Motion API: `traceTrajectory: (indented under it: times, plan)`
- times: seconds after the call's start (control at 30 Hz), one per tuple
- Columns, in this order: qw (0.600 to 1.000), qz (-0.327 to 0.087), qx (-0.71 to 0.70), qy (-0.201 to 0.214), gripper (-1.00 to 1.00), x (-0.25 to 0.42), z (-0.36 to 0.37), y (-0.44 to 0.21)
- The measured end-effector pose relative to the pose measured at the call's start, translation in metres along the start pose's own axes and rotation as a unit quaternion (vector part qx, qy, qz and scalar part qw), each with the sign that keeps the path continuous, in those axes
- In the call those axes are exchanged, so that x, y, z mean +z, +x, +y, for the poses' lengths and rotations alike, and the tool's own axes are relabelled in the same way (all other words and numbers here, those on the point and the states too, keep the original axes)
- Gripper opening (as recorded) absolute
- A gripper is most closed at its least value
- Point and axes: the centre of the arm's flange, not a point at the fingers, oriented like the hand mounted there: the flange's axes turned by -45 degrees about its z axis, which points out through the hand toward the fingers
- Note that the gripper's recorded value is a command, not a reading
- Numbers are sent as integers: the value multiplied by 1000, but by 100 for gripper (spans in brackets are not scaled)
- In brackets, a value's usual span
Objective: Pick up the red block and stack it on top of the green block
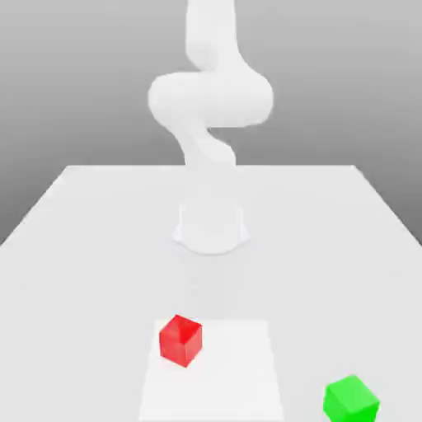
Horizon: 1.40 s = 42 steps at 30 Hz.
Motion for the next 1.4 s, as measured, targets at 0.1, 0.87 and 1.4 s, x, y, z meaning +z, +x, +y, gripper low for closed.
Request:
traceTrajectory:
  times: [0.1,0.87,1.4]
  plan:
    - [997,-26,70,-14,0,40,2,-8]
    - [805,-157,544,-178,0,275,51,-152]
    - [528,-171,767,-322,0,355,82,-306]
